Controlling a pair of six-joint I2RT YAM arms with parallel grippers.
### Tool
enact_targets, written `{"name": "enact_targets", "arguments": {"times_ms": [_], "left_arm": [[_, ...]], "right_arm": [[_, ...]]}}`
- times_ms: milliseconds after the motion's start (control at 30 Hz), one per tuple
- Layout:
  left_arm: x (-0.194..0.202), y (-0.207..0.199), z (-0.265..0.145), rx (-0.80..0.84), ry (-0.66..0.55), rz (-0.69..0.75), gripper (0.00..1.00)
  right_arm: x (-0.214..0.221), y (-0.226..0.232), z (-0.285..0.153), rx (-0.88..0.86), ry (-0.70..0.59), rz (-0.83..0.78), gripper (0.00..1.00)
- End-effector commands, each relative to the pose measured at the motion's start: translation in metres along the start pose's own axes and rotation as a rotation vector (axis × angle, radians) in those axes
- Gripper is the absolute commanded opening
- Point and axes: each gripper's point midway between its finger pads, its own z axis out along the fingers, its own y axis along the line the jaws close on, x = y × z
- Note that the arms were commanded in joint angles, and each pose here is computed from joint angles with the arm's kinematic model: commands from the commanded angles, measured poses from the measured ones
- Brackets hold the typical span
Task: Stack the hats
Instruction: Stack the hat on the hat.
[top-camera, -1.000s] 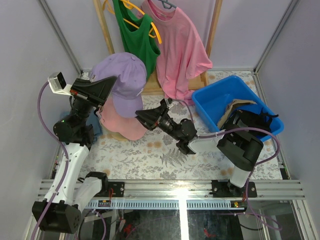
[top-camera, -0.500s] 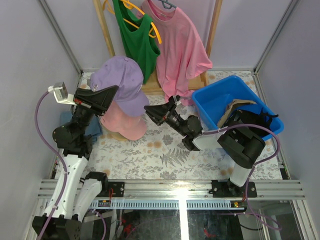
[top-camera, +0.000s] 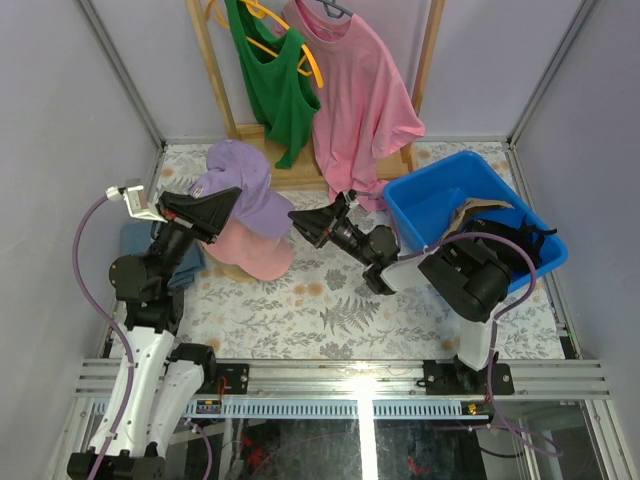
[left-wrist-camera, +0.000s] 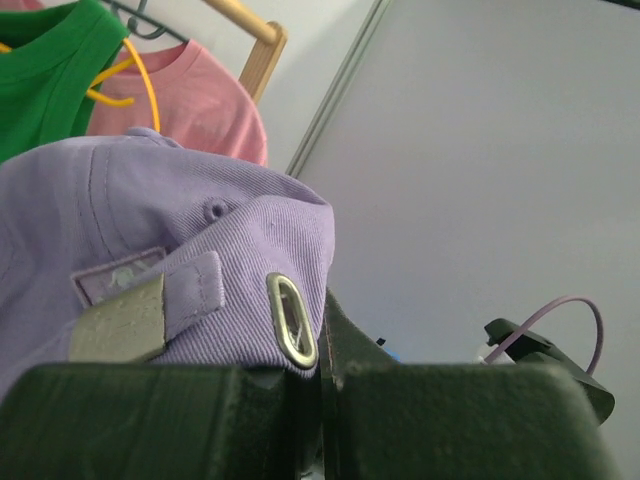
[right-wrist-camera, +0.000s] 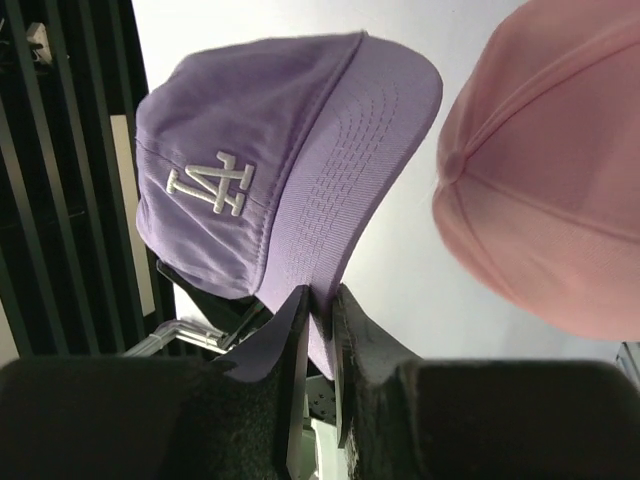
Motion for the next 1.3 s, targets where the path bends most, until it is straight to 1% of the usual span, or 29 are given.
{"name": "enact_targets", "arguments": {"times_ms": [0,167,267,600,967,1267], "left_arm": [[0.004,-0.001,-0.008,-0.010,0.015,0.091,0.00],[0.010,0.013,-0.013,-0.062,0.037,0.139,0.00],[0.010,0.021,-0.016,-0.104,0.031,0.171,0.00],[-0.008,0.042,-0.031,-0.255,-0.083,0.227,0.00],[-0.004,0.053,-0.049,-0.309,-0.137,0.210,0.00],[0.006,0.064,-0.059,-0.341,-0.144,0.175,0.00]], "right_arm": [[-0.019,0.010,0.007,-0.070,0.013,-0.045,0.11],[-0.032,-0.003,0.012,-0.051,0.025,-0.044,0.08],[-0.037,-0.004,0.014,-0.052,0.036,-0.052,0.07],[-0.053,-0.009,0.018,-0.046,0.051,-0.077,0.04],[-0.063,-0.020,0.015,-0.025,0.075,-0.122,0.03],[-0.072,-0.033,0.006,0.009,0.069,-0.149,0.03]]}}
